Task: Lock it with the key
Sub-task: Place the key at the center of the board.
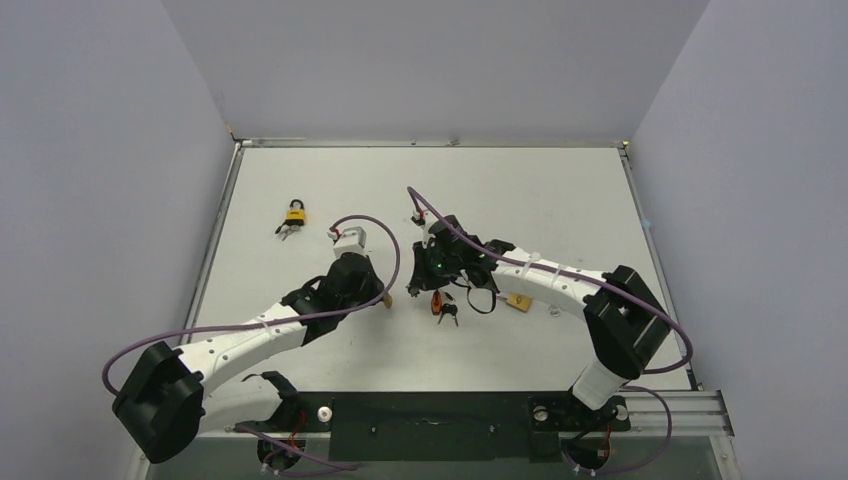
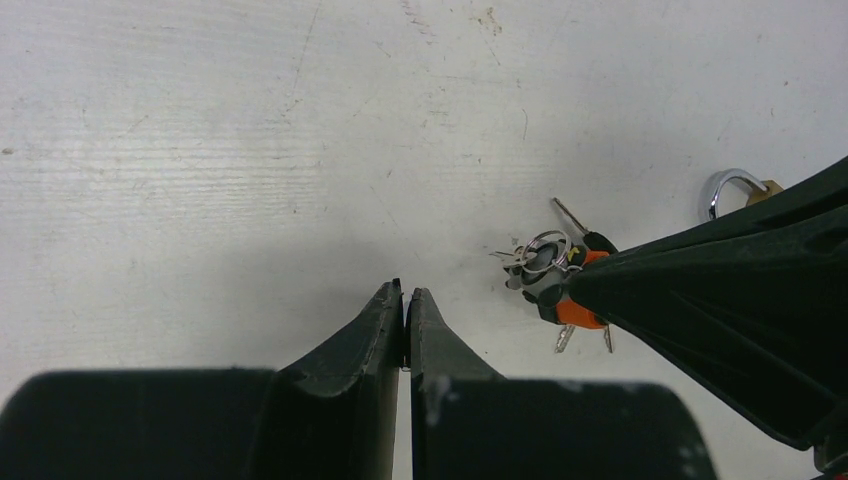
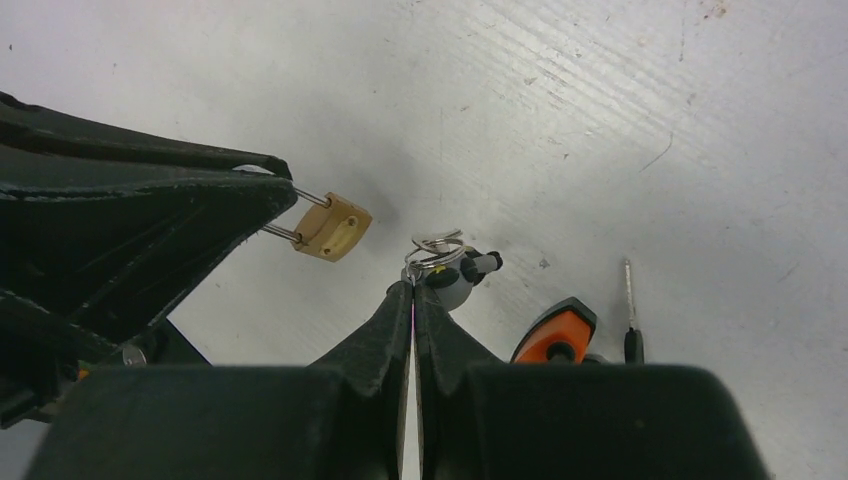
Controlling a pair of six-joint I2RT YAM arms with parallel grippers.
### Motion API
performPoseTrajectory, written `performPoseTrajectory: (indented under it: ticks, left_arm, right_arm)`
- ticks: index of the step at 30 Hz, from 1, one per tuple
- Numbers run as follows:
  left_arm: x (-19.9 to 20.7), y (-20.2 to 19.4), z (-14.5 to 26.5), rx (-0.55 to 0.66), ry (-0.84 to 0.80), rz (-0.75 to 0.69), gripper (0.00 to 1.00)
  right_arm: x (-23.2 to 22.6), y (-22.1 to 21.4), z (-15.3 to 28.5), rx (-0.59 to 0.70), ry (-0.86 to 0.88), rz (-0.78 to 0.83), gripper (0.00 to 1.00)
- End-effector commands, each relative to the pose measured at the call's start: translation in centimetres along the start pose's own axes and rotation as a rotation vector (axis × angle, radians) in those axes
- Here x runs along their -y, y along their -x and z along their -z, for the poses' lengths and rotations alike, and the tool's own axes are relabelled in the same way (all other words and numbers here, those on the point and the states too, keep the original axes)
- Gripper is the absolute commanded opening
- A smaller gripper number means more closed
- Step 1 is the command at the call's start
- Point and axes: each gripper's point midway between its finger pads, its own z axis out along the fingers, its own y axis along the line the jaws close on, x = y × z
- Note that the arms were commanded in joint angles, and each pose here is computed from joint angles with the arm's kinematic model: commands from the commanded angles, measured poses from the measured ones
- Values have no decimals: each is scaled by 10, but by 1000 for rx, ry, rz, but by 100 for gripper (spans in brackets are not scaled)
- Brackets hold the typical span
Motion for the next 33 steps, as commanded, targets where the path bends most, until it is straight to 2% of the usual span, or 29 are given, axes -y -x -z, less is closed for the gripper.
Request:
performPoseTrajectory:
  ticks: [1,12,33]
  left_arm:
    - [17,16,-10,117,-56,45,0]
    - [14,4,-23,140,-31,5,0]
    - [22,0,-17,120,-66,-13,19]
  right_arm:
    - [-18,10,-11,47,65,-38,0]
    - [-15,-4,-37,-14,70,-73,0]
    - [-3,2,-46,2,13,-99,0]
